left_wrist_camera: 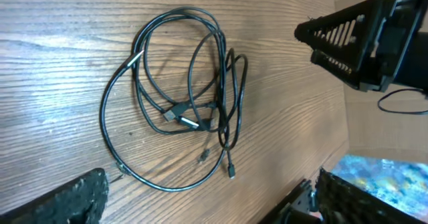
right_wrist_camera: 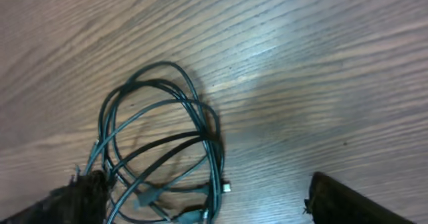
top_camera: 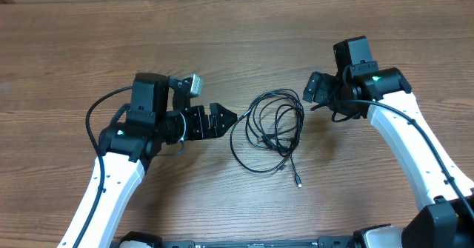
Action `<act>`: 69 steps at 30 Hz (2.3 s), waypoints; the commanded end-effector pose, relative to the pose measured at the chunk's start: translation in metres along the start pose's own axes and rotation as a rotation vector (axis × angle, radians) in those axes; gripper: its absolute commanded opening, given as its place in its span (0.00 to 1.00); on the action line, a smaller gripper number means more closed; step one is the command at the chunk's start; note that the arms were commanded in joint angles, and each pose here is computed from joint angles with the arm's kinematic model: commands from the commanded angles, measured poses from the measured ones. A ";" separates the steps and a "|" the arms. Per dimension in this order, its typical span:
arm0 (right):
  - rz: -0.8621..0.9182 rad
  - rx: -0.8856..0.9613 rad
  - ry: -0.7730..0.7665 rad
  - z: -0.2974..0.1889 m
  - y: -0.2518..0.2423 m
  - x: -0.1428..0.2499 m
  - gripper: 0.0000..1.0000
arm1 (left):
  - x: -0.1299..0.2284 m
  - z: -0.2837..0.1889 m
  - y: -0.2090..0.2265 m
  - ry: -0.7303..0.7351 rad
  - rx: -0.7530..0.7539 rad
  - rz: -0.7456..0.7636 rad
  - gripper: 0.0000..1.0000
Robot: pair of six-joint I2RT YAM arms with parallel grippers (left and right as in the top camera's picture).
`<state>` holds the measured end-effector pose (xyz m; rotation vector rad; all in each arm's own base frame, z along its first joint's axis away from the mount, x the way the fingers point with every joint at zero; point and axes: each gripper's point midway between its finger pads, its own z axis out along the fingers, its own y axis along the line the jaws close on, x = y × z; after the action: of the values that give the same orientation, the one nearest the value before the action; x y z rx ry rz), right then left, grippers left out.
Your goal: Untangle cables
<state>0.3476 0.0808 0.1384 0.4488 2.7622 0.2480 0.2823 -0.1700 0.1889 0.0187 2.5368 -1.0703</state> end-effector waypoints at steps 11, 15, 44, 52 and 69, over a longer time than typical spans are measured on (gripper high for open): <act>0.028 -0.133 0.039 -0.004 0.022 0.003 1.00 | 0.033 0.082 -0.013 0.165 -0.037 0.197 1.00; 0.081 -0.151 0.034 -0.004 0.021 -0.002 1.00 | 0.041 0.122 -0.015 0.197 -0.011 0.211 1.00; 0.091 -0.151 0.052 -0.005 0.017 0.000 1.00 | 0.057 0.194 -0.016 0.233 0.069 0.144 0.04; 0.084 -0.144 0.082 -0.005 0.015 0.007 0.99 | 0.001 0.121 -0.014 0.082 0.051 0.110 0.04; -0.381 -0.746 0.178 -0.050 0.102 0.041 0.95 | -0.015 -0.019 -0.100 -0.040 0.490 0.357 0.04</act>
<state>0.3283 0.1652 0.1763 -0.1354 2.6891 1.0259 0.3038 -0.2102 0.2439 0.2647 2.2260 -1.3077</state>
